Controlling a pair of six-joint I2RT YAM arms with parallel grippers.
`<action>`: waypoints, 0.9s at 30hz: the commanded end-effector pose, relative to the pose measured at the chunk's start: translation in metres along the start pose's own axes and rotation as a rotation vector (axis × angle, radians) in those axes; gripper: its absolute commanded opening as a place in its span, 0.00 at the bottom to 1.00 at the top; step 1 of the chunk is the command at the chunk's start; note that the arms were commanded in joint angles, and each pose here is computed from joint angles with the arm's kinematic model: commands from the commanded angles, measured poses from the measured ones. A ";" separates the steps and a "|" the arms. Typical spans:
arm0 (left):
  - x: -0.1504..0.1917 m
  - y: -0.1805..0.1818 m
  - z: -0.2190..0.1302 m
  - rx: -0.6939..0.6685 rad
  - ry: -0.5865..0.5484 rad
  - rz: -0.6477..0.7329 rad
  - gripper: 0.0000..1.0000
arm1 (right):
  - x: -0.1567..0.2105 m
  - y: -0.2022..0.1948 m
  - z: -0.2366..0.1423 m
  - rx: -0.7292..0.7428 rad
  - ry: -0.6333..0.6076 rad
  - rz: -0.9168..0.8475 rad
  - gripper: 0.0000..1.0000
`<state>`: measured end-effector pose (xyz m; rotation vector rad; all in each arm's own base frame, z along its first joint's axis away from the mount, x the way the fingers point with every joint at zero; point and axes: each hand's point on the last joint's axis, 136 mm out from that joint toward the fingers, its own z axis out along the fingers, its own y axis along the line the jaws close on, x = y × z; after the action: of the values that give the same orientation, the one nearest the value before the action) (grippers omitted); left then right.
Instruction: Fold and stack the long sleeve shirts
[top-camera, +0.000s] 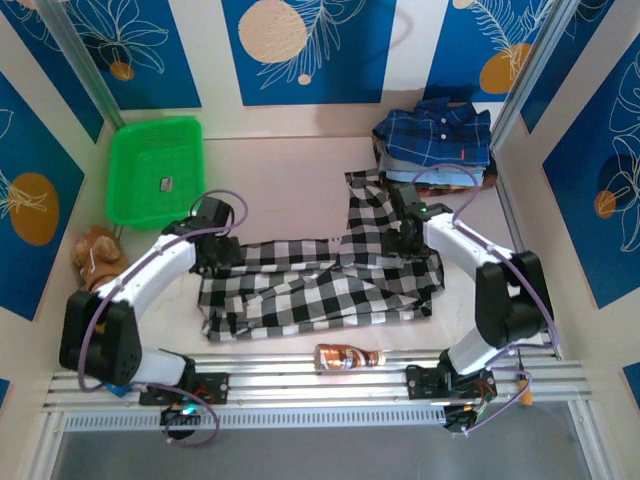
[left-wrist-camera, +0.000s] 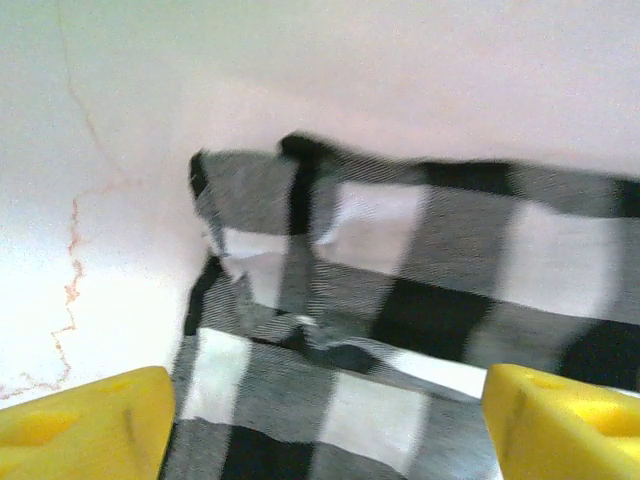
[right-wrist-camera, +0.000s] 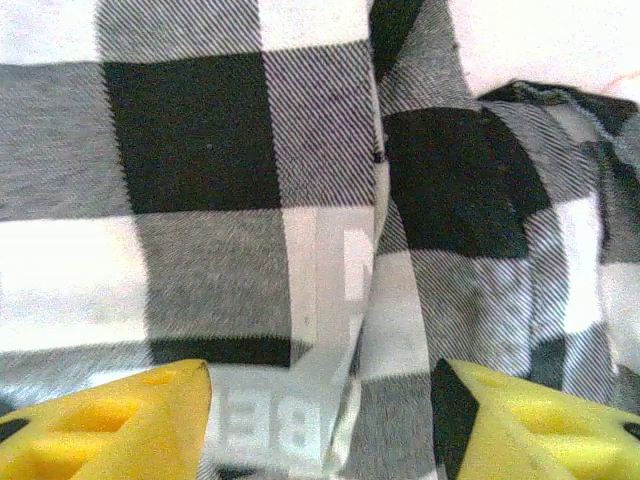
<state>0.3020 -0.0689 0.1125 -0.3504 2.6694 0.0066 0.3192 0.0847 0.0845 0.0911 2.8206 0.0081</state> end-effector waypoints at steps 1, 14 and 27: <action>-0.012 -0.021 -0.037 0.084 -0.062 -0.016 0.84 | -0.033 0.013 -0.051 -0.090 -0.106 0.004 0.72; -0.031 -0.175 -0.004 0.486 0.043 0.114 0.89 | -0.165 0.087 -0.040 -0.150 -0.138 -0.016 0.72; 0.029 -0.154 0.082 0.340 0.224 0.012 0.87 | -0.194 0.114 0.069 0.027 -0.084 0.003 0.69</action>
<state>0.3586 -0.2235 0.0533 -0.1983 2.7874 -0.5204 0.5267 0.1948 0.0936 0.0367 2.7321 0.0486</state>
